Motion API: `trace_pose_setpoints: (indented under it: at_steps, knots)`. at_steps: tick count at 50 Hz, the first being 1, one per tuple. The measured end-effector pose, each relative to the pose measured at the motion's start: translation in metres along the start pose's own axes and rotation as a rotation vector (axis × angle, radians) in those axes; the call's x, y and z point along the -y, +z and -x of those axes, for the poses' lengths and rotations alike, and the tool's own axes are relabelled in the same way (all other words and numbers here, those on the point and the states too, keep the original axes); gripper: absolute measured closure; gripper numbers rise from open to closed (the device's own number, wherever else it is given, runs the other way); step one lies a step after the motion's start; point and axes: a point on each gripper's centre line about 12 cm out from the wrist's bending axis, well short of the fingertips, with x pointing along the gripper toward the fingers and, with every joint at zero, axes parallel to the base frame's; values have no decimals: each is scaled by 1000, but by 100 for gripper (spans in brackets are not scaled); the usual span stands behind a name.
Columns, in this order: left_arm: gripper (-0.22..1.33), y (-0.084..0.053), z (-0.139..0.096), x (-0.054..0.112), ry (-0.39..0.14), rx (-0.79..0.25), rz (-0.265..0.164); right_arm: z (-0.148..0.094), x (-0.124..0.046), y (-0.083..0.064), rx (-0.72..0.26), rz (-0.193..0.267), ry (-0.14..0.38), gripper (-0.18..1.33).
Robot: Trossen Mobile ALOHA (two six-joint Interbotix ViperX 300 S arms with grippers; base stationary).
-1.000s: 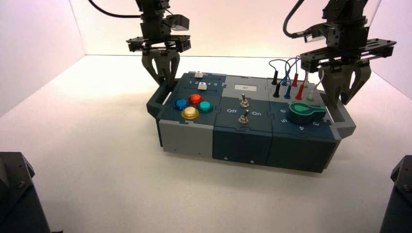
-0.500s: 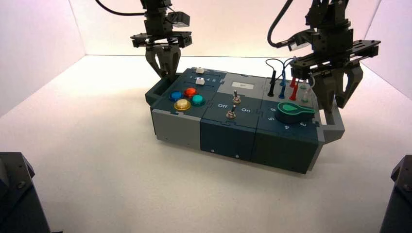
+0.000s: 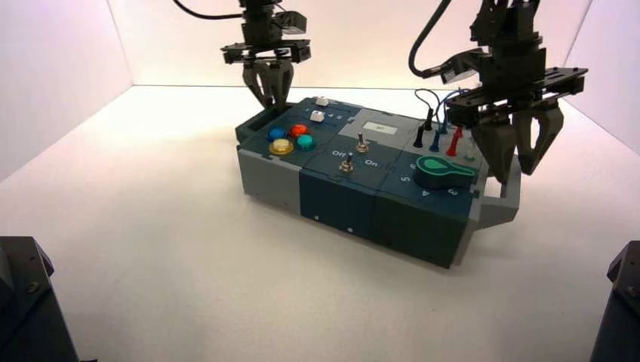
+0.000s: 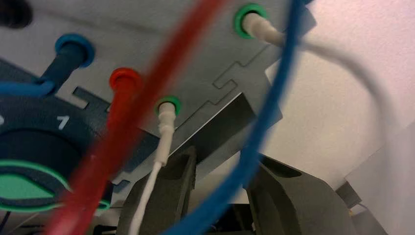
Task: Rotate the box clockwise.
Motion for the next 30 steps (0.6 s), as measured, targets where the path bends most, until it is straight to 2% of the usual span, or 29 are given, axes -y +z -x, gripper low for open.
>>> trace_pose_setpoints:
  at_steps: [6,15,30]
  knots:
    - [47,5,0,0,-1,0,4,0,-3,-1,-1,10,-2,23]
    - [47,6,0,-1,0,-3,12,-1,-3,-1,-6,11,-4,23]
    - [47,10,-3,-1,-2,-13,1,0,-4,-1,-12,11,-3,23]
